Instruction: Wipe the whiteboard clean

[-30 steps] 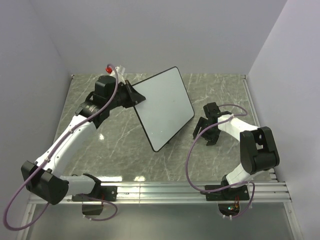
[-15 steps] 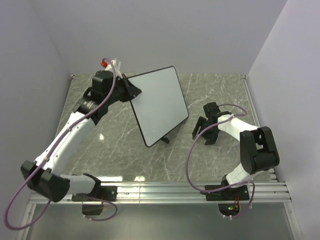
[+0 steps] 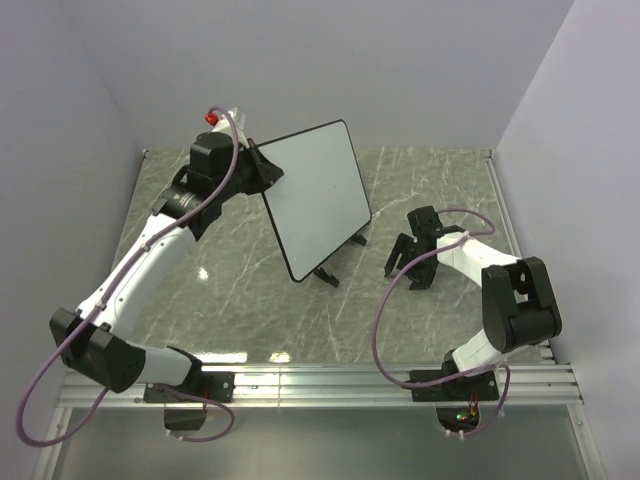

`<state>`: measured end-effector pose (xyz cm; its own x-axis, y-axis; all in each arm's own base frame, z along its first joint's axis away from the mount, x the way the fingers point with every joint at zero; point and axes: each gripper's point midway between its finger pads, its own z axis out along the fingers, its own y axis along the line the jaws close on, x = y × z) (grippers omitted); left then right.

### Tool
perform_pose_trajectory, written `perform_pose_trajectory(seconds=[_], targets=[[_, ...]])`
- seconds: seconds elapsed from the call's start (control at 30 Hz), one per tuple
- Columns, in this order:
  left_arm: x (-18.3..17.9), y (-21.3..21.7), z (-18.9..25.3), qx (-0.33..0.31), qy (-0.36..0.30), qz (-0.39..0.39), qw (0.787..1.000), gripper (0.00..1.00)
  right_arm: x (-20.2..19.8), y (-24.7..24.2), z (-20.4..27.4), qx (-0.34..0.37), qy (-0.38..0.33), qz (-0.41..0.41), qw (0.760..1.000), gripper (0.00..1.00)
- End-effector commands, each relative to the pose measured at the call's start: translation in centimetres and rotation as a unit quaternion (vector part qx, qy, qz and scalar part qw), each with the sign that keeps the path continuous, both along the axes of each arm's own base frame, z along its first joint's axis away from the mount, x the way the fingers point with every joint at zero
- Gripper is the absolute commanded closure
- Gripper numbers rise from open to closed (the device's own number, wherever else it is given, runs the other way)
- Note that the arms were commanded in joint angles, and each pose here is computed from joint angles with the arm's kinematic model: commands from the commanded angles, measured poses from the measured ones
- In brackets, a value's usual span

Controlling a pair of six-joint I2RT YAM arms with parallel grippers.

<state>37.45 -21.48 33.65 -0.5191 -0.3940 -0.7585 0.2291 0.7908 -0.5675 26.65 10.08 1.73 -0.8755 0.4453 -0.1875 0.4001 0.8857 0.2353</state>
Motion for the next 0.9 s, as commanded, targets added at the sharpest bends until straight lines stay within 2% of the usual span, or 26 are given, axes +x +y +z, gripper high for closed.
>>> perform_pose_trajectory(seconds=[0.0, 0.2, 0.4, 0.7, 0.87], targets=[[-0.8, 2.4, 5.3, -0.002, -0.098, 0.035, 0.995, 1.00, -2.3, -0.8, -2.1, -0.015, 0.042, -0.005, 0.999, 0.21], [-0.6, 3.8, 3.2, 0.037, -0.088, 0.059, 0.994, 1.00, -2.7, -0.4, -2.6, -0.004, 0.054, -0.004, 0.999, 0.20], [-2.5, 4.6, 0.5, 0.054, -0.075, 0.052, 0.994, 1.00, -2.8, -0.9, -2.4, -0.016, 0.054, 0.001, 0.998, 0.21], [-6.6, 5.8, -7.1, 0.084, -0.025, 0.051, 0.995, 1.00, -3.4, -1.1, -2.4, -0.020, 0.059, 0.001, 0.998, 0.21], [-8.0, 5.6, -11.6, 0.138, 0.003, 0.076, 0.987, 1.00, -3.4, -1.2, -2.2, -0.021, 0.057, 0.000, 0.998, 0.21]])
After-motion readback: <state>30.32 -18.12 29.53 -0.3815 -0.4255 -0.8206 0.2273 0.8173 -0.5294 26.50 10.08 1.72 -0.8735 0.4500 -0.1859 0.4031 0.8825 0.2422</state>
